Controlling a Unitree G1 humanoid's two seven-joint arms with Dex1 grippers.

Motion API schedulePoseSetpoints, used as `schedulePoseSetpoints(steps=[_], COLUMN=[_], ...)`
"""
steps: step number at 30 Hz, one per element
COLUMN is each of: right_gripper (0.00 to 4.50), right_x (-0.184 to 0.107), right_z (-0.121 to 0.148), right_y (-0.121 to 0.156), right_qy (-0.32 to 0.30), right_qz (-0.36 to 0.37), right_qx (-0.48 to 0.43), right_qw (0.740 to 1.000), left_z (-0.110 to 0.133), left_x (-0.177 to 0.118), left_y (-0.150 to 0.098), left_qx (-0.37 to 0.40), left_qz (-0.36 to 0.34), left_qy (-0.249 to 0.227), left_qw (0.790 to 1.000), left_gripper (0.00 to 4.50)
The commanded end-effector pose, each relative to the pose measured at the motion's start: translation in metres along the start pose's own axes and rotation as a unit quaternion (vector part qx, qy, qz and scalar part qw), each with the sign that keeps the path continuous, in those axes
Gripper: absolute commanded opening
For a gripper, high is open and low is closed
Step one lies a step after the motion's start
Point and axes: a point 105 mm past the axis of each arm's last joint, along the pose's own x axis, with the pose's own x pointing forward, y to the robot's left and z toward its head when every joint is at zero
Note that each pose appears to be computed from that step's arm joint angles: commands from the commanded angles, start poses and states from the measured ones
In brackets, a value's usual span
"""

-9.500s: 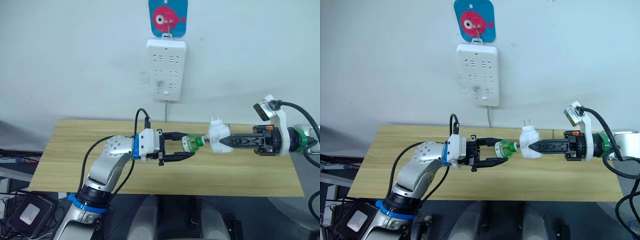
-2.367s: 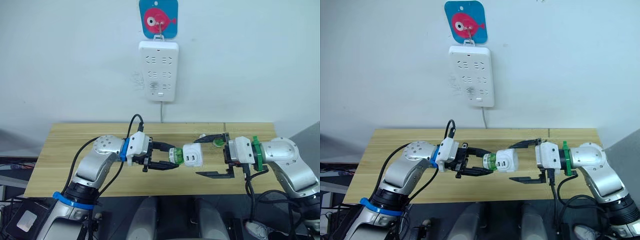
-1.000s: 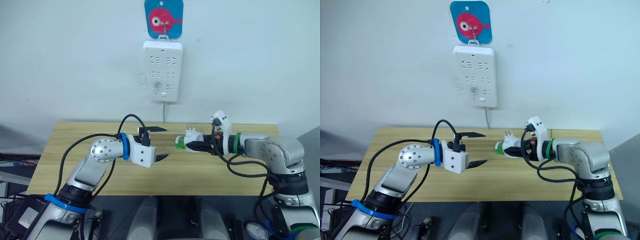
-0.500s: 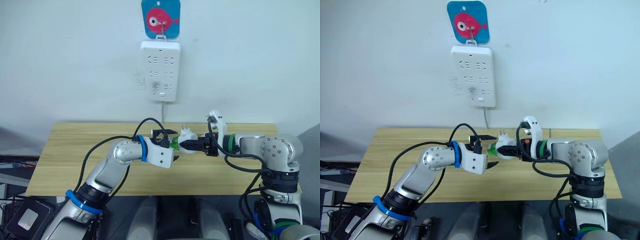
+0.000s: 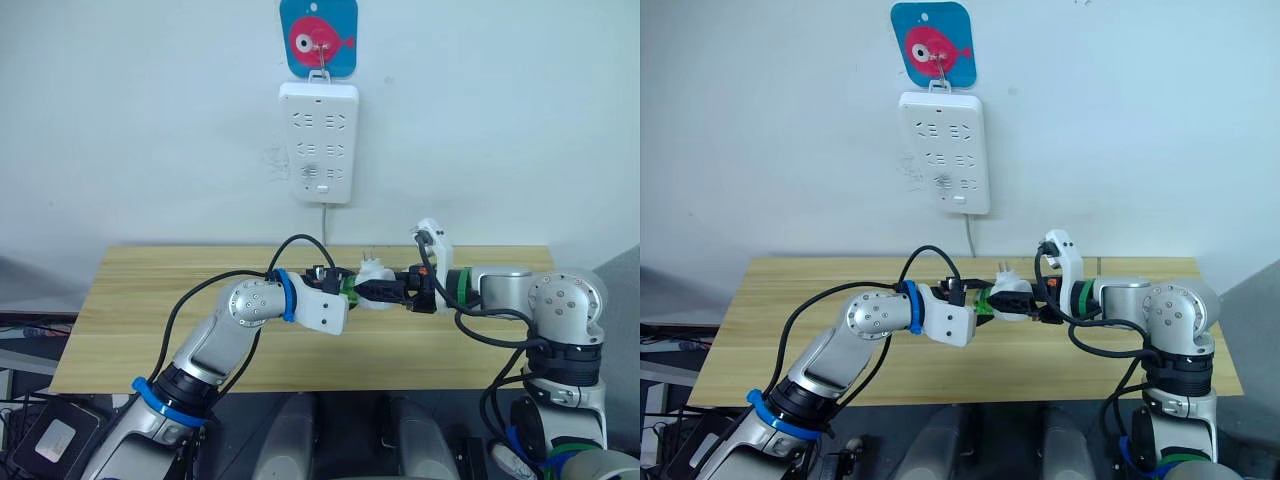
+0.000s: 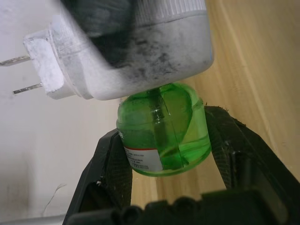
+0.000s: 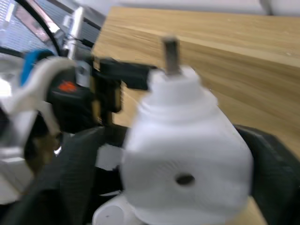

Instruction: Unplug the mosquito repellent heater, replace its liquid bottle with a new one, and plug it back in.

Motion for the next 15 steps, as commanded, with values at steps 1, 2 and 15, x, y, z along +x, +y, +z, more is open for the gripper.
schedulePoseSetpoints(steps=[1,2,15], right_gripper=[4.5,4.5,4.5], right_x=[-0.012,-0.014,-0.034], right_z=[0.026,0.029,0.032], right_y=[0.018,0.018,0.037], right_qy=[-0.063,-0.074,-0.23], right_qz=[0.012,0.007,-0.025], right_qx=[-0.075,-0.082,-0.239], right_qw=[0.995,0.994,0.943], left_z=[0.01,0.01,0.026], left_x=[0.001,0.0,-0.013], left_y=[0.005,0.006,0.03], left_qx=[-0.012,-0.02,-0.294], left_qz=[0.025,0.032,0.177], left_qy=[-0.034,-0.04,-0.233], left_qw=[0.999,0.999,0.91], left_gripper=[2.19,2.19,2.19])
